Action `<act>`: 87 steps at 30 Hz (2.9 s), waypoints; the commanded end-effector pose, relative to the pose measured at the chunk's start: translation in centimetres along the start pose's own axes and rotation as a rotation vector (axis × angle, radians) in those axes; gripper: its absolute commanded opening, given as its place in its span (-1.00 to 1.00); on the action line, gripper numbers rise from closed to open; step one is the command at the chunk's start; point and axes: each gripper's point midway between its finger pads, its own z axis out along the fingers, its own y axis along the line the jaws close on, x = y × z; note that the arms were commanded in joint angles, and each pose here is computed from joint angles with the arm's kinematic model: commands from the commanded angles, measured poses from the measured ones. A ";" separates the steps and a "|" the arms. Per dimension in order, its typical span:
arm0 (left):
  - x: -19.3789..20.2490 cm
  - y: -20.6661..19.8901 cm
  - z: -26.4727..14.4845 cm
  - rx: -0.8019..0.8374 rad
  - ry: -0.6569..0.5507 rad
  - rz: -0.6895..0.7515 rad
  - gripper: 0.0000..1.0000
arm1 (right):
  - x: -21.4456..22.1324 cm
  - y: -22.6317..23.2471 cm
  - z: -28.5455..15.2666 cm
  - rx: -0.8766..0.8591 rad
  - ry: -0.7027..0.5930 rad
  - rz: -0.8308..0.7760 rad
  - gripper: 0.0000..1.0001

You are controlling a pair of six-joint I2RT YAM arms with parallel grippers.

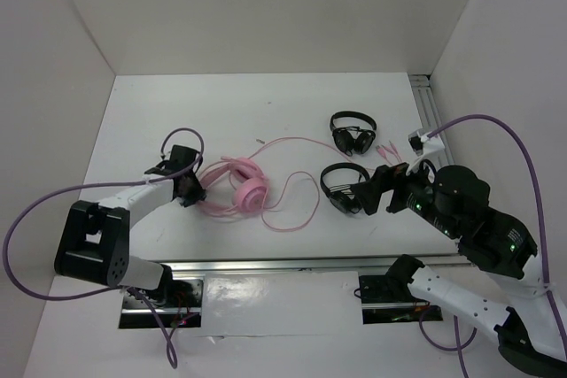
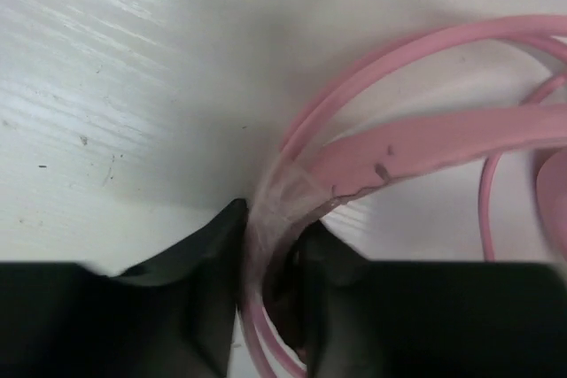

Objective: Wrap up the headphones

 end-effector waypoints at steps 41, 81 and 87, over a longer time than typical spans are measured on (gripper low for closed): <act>-15.9 -5.6 -43.3 0.392 -0.658 0.142 -1.00 | 0.2 19.4 12.1 -1.065 -0.246 -0.327 0.97; -17.0 -6.7 -40.4 0.325 -0.638 0.154 -1.00 | -2.7 15.5 6.7 -0.792 -0.536 -0.084 0.99; -17.0 -7.3 -40.5 0.352 -0.633 0.140 -1.00 | 0.4 15.1 10.3 -0.738 -0.424 -0.116 0.99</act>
